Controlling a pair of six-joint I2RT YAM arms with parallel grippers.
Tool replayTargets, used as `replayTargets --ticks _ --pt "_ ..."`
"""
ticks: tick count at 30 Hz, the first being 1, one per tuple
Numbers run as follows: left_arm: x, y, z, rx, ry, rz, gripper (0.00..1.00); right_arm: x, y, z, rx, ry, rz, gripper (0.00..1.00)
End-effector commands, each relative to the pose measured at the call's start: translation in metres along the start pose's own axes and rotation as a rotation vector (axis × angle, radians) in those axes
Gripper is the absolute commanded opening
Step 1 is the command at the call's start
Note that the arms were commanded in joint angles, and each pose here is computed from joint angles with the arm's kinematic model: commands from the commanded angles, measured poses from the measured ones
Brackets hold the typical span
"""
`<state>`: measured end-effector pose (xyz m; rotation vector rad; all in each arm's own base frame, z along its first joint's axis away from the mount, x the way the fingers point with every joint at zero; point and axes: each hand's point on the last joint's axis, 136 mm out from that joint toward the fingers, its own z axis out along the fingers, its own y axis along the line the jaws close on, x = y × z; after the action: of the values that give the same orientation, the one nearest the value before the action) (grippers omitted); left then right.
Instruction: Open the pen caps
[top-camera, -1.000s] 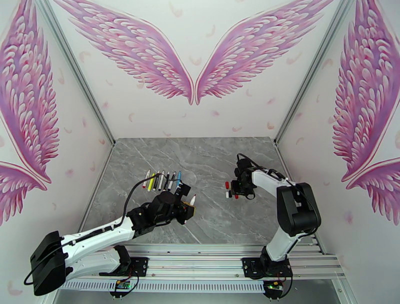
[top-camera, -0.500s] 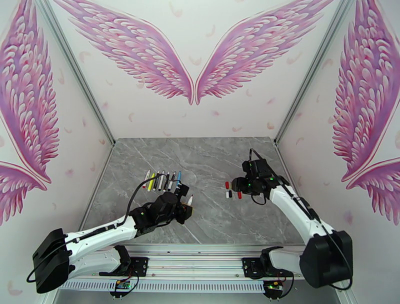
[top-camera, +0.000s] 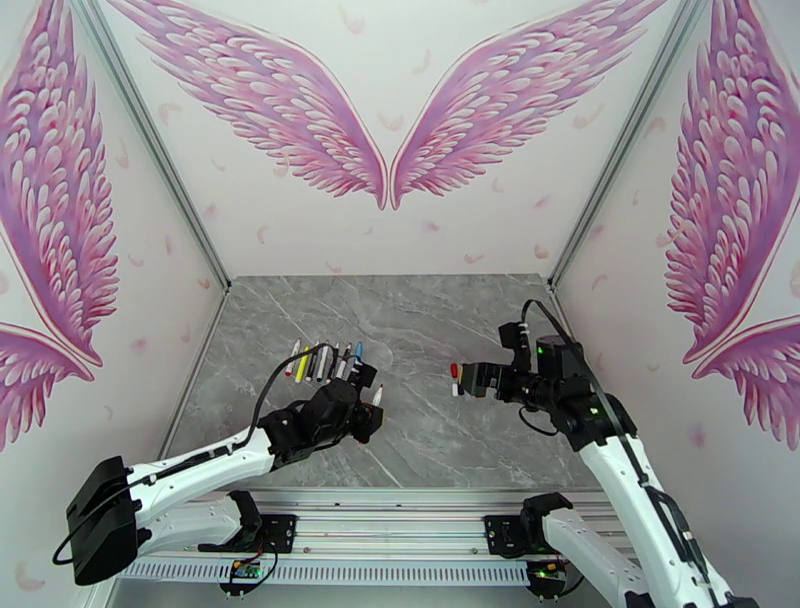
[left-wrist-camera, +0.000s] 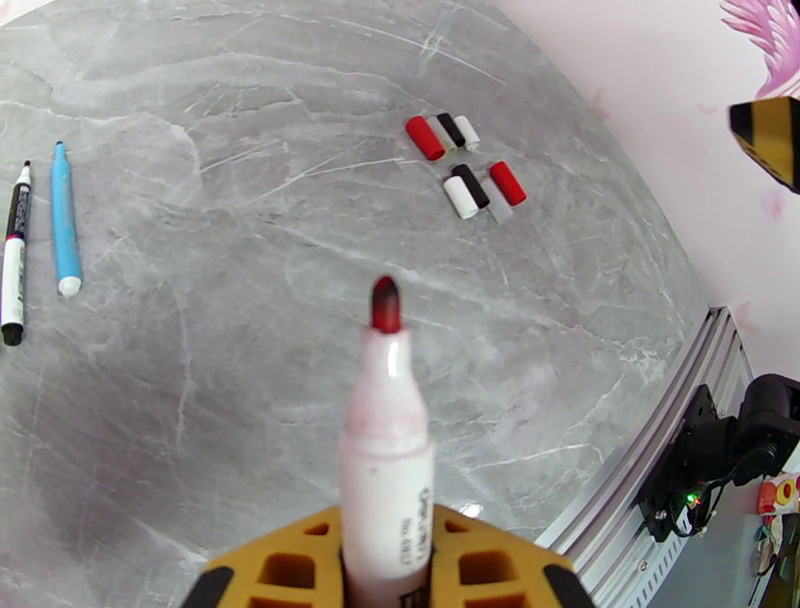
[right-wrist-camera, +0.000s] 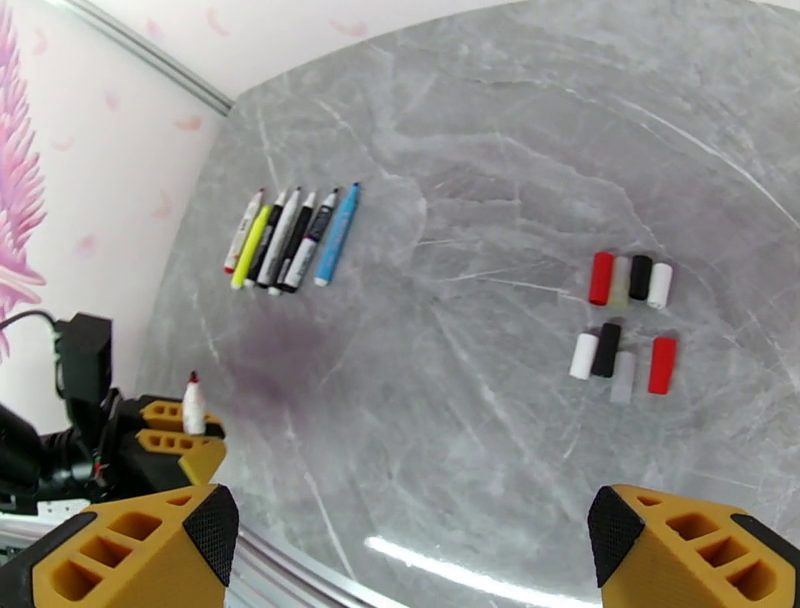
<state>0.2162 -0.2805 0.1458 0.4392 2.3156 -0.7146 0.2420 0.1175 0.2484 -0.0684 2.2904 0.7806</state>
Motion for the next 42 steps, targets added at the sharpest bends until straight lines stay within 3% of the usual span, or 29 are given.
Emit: replayTargets --ticks 1,7,17,42 --pt "-0.014 0.006 -0.001 -0.068 -0.012 -0.012 0.02 0.016 0.015 -0.012 -0.071 0.036 -0.012 0.99" --pt "-0.020 0.035 0.003 -0.238 -0.011 -0.027 0.02 0.018 0.031 -0.036 -0.108 0.000 -0.051 0.99" --pt "-0.040 0.066 0.030 -0.354 0.030 -0.044 0.04 0.026 0.032 -0.053 -0.073 -0.006 -0.083 0.99" --pt "-0.085 0.134 0.128 -0.612 0.120 0.023 0.08 0.031 0.021 -0.042 -0.047 0.014 -0.052 0.99"
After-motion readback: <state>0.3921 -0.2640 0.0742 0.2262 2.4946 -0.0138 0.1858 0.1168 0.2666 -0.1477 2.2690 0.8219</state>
